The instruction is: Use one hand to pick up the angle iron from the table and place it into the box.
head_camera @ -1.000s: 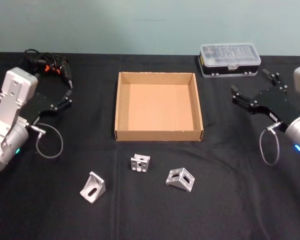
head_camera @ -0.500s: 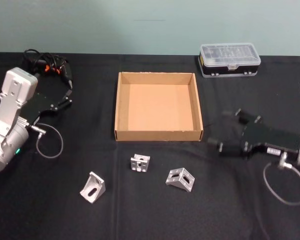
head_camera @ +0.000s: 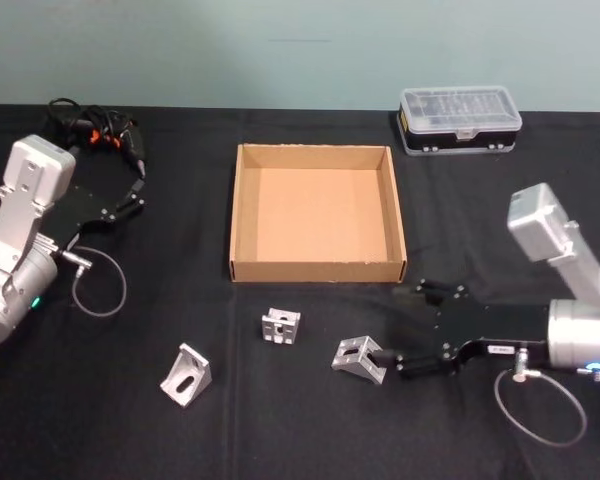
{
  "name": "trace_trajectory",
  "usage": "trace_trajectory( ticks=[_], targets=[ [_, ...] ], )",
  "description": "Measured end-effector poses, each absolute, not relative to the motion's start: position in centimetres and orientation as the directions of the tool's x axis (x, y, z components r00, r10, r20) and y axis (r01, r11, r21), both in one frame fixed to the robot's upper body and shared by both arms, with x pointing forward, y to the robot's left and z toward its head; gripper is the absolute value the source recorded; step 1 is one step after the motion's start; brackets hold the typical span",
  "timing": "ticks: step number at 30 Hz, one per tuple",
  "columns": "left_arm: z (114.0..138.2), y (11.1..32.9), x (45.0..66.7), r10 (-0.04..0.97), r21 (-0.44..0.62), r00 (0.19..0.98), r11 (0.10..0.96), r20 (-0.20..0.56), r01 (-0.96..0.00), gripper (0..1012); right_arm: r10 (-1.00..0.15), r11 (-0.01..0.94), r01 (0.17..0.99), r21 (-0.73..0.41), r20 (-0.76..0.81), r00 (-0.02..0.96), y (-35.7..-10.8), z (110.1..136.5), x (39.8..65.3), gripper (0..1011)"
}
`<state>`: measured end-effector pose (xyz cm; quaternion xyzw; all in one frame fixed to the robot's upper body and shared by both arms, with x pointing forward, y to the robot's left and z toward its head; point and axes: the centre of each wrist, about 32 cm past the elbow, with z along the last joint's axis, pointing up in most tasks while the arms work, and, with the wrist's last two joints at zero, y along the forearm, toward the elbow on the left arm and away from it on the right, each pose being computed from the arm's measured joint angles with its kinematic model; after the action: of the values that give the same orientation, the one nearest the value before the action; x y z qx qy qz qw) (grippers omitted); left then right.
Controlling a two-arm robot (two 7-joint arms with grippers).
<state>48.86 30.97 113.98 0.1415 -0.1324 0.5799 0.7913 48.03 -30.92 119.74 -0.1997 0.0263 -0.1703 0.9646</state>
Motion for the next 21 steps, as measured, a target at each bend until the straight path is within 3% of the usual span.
trace_trajectory(
  ticks=[14, 21],
  targets=[
    [114.0, 31.0, 48.9, 0.880, 0.070, 0.292, 0.287, 0.374, -0.955, 1000, -0.320, 0.816, 0.279, -0.506, 0.007, 0.947, -27.9, 119.5, 48.1, 1004],
    [114.0, 31.0, 48.9, 0.880, 0.070, 0.292, 0.287, 0.374, -0.955, 1000, -0.340, 0.777, 0.297, -0.555, 0.027, 0.940, -26.7, 119.4, 47.9, 1004]
  ],
)
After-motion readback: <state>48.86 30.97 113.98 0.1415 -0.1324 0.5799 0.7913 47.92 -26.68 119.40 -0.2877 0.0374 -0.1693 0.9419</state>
